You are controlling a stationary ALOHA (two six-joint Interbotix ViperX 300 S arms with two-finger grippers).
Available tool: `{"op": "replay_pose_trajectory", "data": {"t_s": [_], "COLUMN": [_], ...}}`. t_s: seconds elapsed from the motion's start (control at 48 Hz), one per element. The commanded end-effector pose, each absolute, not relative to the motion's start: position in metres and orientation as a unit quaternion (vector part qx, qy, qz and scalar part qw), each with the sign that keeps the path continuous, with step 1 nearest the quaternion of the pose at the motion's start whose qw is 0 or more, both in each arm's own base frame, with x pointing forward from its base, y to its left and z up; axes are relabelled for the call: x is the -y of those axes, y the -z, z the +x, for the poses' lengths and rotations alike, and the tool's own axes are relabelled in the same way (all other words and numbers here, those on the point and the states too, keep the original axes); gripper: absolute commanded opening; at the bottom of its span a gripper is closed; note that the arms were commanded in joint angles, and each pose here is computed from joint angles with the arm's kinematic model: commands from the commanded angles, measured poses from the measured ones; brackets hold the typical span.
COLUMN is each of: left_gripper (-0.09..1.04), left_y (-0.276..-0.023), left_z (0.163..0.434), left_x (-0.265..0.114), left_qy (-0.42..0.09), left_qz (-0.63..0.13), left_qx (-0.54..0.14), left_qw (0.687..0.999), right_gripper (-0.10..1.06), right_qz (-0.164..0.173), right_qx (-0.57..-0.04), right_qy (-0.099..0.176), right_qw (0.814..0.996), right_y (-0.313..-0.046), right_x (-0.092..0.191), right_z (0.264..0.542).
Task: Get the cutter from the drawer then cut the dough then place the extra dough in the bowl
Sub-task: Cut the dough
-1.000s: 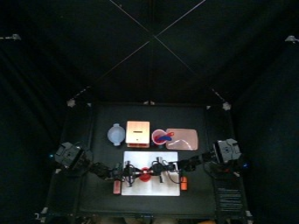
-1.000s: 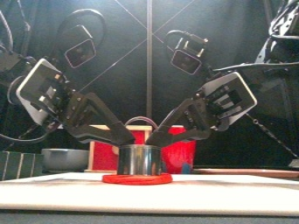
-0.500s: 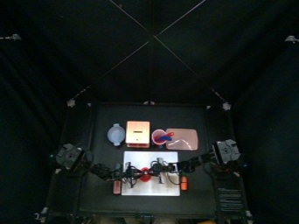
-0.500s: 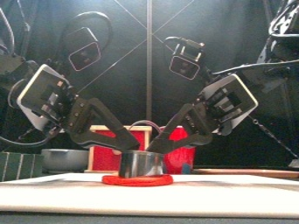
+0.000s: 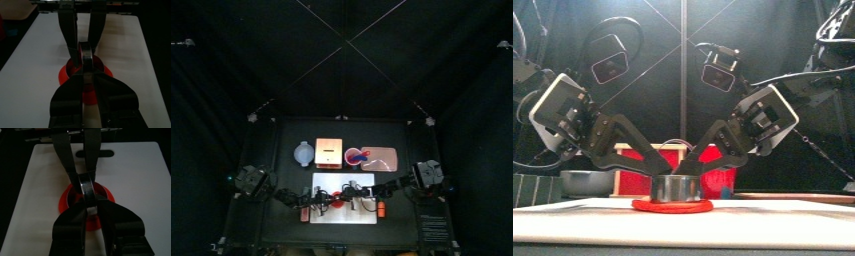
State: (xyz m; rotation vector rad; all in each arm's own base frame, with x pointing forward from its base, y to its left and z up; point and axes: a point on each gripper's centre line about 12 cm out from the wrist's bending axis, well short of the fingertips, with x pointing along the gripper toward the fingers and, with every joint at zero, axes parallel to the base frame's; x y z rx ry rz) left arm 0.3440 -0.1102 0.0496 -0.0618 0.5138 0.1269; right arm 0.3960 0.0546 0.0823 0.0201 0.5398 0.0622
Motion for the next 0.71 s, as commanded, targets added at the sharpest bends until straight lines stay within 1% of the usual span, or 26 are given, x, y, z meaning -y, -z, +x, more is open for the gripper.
{"op": "replay_pose_trajectory", "data": {"t_s": [0.021, 0.104, 0.208, 0.312, 0.417, 0.521, 0.625, 0.708], "left_gripper": [0.50, 0.51, 0.52, 0.53, 0.57, 0.65, 0.72, 0.75], "left_y": [-0.038, -0.049, -0.068, -0.086, -0.101, -0.107, -0.108, -0.109], "left_z": [0.334, 0.337, 0.344, 0.352, 0.357, 0.359, 0.361, 0.361], "left_x": [0.112, 0.110, 0.103, 0.093, 0.089, 0.086, 0.083, 0.083], "left_qy": [-0.054, -0.050, -0.038, -0.044, -0.039, -0.037, -0.041, -0.041], "left_qz": [-0.029, -0.027, -0.001, 0.009, 0.026, 0.034, 0.034, 0.034], "left_qx": [-0.293, -0.278, -0.254, -0.231, -0.211, -0.202, -0.201, -0.199], "left_qw": [0.954, 0.959, 0.967, 0.972, 0.976, 0.978, 0.978, 0.979], "right_gripper": [0.58, 0.59, 0.59, 0.59, 0.60, 0.61, 0.61, 0.61], "right_qz": [0.009, -0.004, -0.020, -0.027, -0.031, -0.030, -0.027, -0.029], "right_qx": [-0.275, -0.267, -0.259, -0.252, -0.250, -0.250, -0.251, -0.254], "right_qy": [-0.032, -0.043, -0.060, -0.068, -0.069, -0.069, -0.067, -0.069], "right_qw": [0.961, 0.963, 0.964, 0.965, 0.965, 0.965, 0.965, 0.964], "right_y": [-0.082, -0.088, -0.095, -0.102, -0.104, -0.105, -0.108, -0.112], "right_x": [-0.055, -0.056, -0.059, -0.061, -0.060, -0.060, -0.061, -0.062], "right_z": [0.394, 0.396, 0.398, 0.399, 0.400, 0.402, 0.406, 0.411]}}
